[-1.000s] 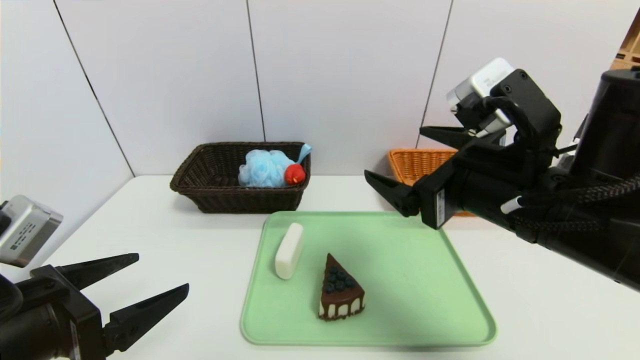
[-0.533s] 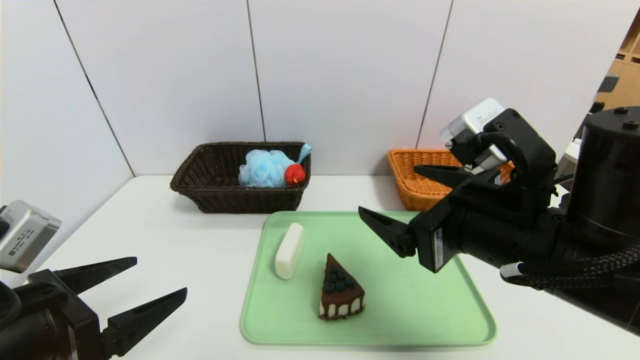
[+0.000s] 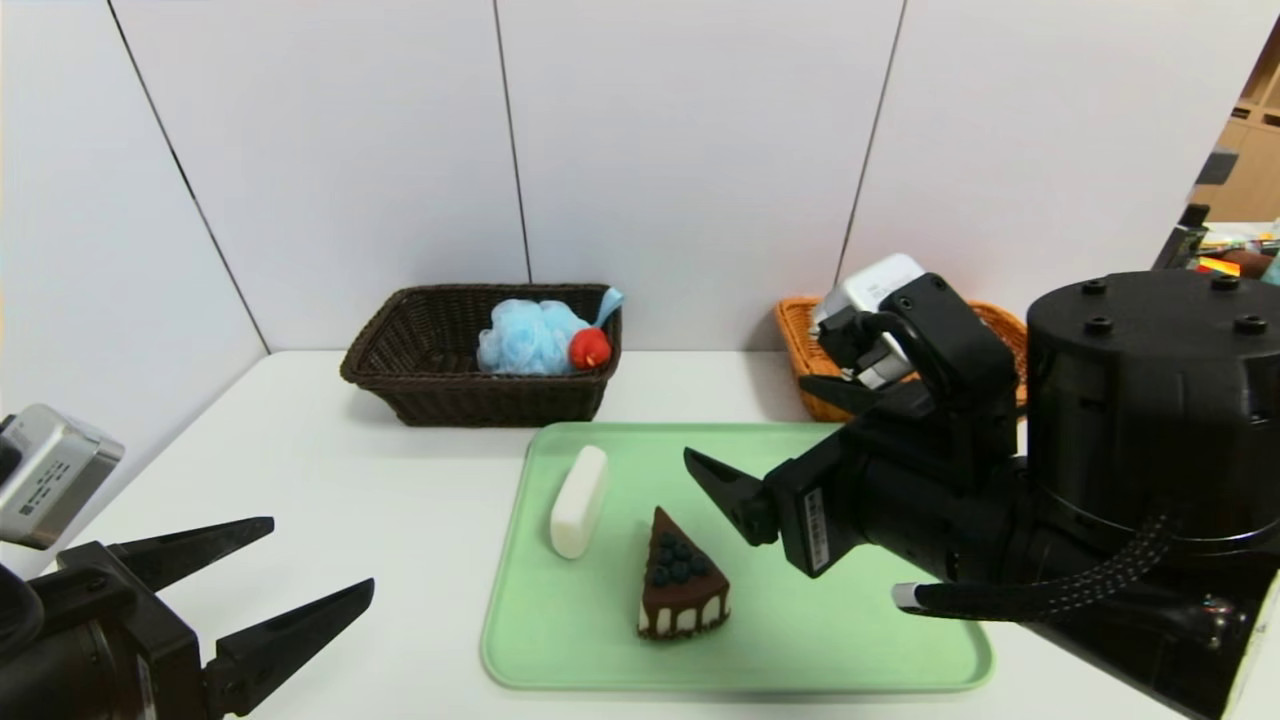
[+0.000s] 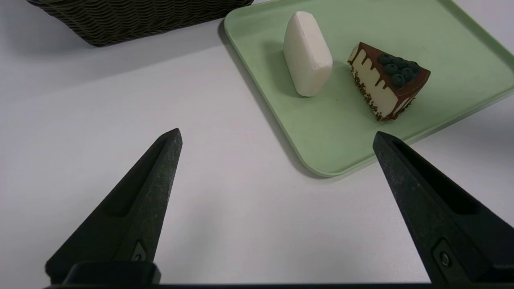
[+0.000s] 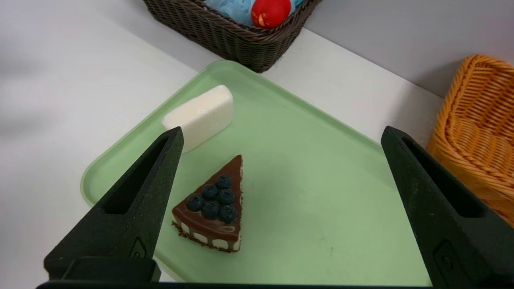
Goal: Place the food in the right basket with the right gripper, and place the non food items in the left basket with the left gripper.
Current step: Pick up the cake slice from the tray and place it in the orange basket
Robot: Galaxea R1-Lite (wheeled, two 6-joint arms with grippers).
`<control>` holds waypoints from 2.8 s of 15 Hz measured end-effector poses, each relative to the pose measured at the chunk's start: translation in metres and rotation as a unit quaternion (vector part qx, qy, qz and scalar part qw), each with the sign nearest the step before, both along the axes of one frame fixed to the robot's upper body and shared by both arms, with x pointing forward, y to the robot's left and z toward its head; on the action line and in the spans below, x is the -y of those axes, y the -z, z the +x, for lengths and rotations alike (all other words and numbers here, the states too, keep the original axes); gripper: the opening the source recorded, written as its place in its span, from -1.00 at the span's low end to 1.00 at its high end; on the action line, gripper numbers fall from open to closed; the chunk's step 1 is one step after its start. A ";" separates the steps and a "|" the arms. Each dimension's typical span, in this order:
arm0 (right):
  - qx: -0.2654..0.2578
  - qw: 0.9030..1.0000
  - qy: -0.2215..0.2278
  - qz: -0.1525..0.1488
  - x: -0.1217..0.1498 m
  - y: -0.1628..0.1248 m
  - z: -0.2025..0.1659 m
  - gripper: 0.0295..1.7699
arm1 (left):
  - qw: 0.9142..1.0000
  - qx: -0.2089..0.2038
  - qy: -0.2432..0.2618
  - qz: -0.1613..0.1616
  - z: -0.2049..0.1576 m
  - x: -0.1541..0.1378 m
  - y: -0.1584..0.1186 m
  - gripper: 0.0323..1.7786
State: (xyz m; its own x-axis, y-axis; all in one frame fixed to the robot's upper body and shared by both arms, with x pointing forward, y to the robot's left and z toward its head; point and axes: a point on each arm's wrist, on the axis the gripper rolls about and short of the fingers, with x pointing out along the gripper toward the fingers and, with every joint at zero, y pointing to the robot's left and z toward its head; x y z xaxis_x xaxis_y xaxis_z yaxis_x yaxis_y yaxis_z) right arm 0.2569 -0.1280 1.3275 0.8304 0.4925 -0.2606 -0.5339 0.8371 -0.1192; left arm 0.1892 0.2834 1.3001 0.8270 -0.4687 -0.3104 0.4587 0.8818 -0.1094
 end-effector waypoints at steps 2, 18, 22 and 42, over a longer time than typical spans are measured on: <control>-0.007 1.000 0.005 -0.002 -0.011 0.003 -0.001 0.91 | 1.000 -0.001 0.000 0.000 0.000 0.000 0.001 0.90; -0.206 0.976 0.073 0.002 -0.064 -0.006 -0.011 0.91 | 1.000 -0.004 0.000 0.002 -0.001 0.000 0.003 0.90; -0.246 0.964 0.102 -0.003 -0.074 -0.007 -0.009 0.91 | 1.000 -0.004 0.001 0.002 -0.001 -0.001 0.003 0.90; -0.322 0.932 0.162 -0.045 -0.087 0.017 0.008 0.92 | 1.000 0.001 0.001 -0.001 -0.006 -0.003 0.004 0.90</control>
State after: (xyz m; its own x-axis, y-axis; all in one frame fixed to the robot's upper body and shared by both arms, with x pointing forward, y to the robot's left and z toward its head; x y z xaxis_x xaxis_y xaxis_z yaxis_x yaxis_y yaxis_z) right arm 0.2644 -0.0410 1.3104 0.5884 0.1945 -0.7848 -0.2395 0.9690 0.0607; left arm 0.1835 0.2862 1.2959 0.8270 -0.4704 -0.3079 0.4602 0.8810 -0.1098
